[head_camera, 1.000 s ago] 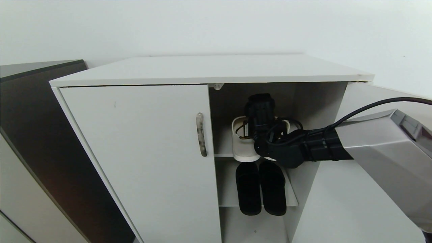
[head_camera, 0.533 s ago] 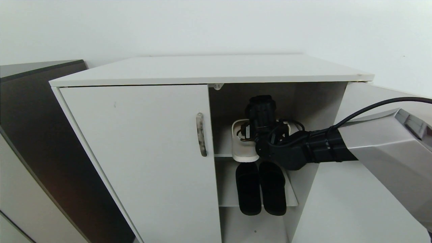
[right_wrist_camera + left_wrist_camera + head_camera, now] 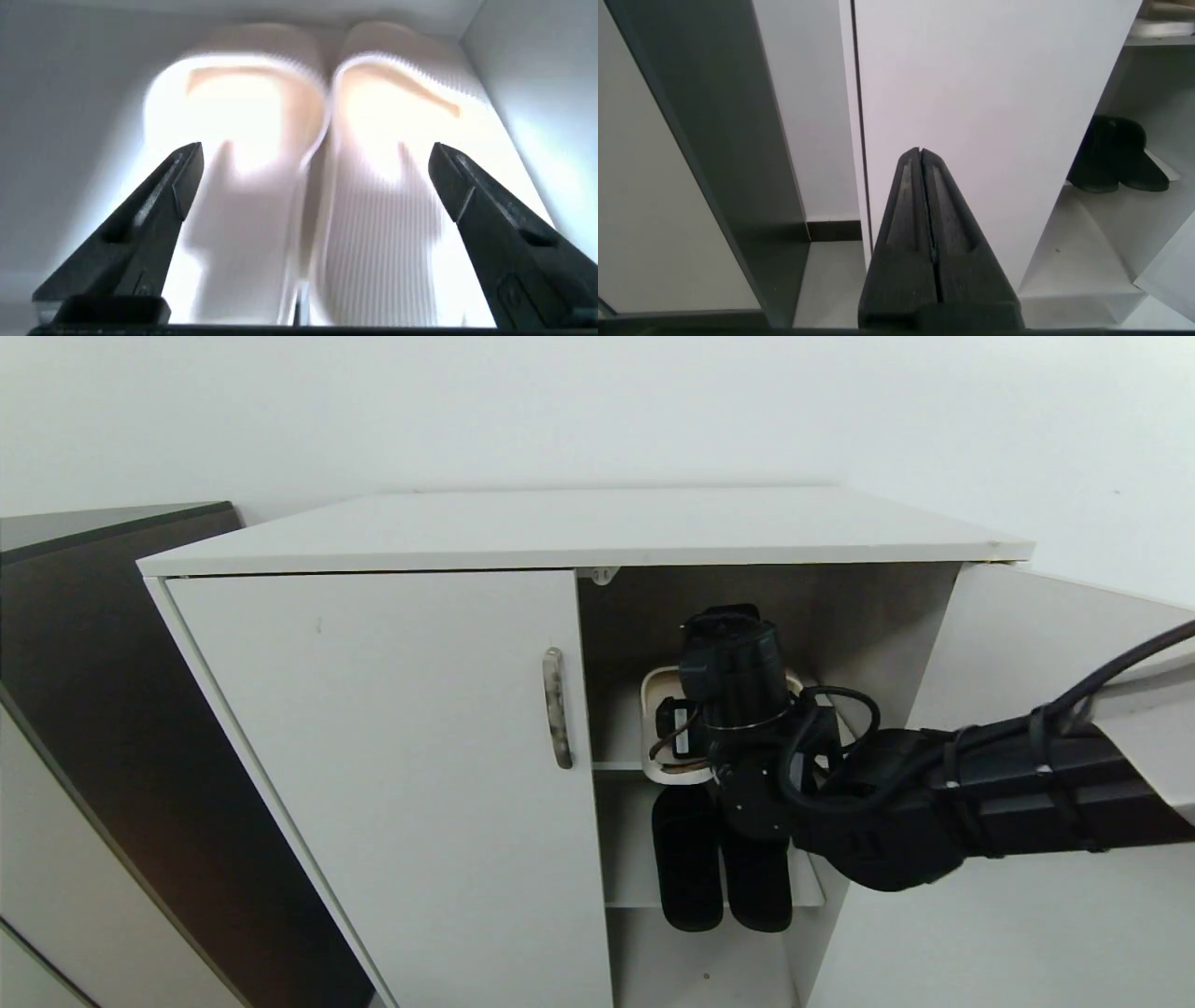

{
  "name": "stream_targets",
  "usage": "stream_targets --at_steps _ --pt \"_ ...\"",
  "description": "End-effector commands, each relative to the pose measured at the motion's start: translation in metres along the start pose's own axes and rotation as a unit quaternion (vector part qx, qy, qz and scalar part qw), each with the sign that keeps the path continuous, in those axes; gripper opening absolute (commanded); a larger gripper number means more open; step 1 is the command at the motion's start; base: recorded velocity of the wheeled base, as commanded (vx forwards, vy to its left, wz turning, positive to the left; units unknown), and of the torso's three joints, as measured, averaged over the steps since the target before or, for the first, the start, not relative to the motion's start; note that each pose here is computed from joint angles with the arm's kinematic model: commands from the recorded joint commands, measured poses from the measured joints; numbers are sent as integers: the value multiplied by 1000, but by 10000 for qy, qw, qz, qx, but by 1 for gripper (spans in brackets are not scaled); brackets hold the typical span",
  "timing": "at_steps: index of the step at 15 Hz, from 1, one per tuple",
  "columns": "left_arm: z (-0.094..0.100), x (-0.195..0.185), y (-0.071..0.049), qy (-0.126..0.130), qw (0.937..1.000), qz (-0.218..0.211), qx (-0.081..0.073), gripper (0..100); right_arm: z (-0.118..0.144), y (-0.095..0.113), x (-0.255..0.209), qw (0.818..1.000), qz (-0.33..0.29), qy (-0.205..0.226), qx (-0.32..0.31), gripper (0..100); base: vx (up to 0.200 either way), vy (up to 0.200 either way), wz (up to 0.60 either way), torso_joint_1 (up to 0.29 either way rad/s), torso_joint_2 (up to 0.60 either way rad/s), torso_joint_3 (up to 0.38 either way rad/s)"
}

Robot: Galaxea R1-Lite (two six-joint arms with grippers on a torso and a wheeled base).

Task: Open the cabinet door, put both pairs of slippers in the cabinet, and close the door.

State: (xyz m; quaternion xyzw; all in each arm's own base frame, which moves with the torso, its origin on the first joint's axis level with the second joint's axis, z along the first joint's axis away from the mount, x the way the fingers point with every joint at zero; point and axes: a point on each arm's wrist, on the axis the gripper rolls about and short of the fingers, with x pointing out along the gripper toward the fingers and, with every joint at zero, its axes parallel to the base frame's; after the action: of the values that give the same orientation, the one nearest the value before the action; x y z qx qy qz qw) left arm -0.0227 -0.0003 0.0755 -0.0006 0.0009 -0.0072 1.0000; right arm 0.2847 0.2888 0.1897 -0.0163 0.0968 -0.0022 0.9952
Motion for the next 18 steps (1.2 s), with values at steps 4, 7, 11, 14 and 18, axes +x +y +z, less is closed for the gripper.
stream_targets --at_steps 4,7,11,14,18 --pt "0 0 0 7 10000 3 -1 0 -21 -29 -58 9991 404 -86 99 100 0 0 0 0 0 0" --pt "0 0 0 -9 10000 19 -9 0 -23 -30 -62 9990 431 -75 28 100 0 0 0 0 0 0" --pt "0 0 0 7 10000 19 -9 0 -31 -25 -60 9989 462 -6 -60 100 0 0 0 0 0 0" --pt "0 0 0 -9 10000 19 -9 0 -30 -24 -59 9989 471 -11 -56 100 -200 0 0 2 1 -1" --pt "0 0 0 -1 10000 19 -9 0 -32 -22 -58 9989 469 -1 -68 100 -200 0 0 2 2 1"
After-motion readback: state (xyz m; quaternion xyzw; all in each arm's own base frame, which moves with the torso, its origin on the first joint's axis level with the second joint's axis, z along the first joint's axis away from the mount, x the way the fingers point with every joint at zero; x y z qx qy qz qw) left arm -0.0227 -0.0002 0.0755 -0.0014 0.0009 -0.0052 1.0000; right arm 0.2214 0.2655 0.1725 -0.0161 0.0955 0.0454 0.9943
